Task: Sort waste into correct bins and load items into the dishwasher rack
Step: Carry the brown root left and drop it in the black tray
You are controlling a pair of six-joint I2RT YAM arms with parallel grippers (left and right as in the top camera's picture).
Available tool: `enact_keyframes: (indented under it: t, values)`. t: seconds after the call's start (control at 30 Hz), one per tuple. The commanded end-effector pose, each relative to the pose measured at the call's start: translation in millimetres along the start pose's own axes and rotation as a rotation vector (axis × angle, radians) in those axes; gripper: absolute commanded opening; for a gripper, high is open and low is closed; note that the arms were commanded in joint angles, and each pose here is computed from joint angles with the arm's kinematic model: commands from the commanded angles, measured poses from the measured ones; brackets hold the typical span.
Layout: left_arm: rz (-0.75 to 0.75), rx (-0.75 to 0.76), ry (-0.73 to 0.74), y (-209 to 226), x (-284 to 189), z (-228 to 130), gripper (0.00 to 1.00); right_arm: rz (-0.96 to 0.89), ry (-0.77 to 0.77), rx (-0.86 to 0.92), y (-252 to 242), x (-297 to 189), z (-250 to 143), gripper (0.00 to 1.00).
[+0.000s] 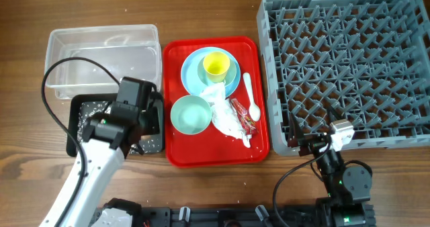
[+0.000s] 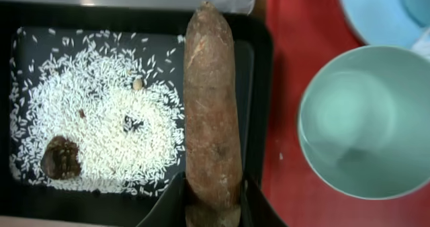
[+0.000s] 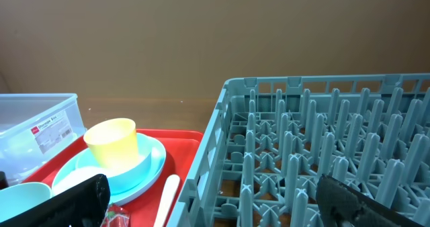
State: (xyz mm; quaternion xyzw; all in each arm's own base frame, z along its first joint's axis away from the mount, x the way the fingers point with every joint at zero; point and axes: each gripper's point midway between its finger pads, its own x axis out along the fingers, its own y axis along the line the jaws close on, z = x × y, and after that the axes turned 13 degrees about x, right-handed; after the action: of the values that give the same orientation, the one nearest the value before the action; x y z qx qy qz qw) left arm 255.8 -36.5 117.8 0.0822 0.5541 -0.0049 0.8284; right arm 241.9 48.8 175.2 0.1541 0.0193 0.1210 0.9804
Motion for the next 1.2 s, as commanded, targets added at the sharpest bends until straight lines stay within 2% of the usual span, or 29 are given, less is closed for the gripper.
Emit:
enact_keyframes:
  t: [0.0,0.27,0.87,1.17]
  values:
    - [-0.003,-0.019,0.072,-2,18,-6,0.05,0.005,-0.005,-0.005,1,0,1,1.0]
    - [0.011,0.003,0.205,-8,58,-17,0.05,0.005,-0.005,-0.005,1,0,1,1.0]
    - [-0.007,-0.021,0.227,-17,81,-15,0.08,0.005,-0.005,-0.005,1,0,1,1.0]
    - [-0.006,-0.02,0.227,-17,89,-24,0.16,0.005,-0.005,-0.005,1,0,1,1.0]
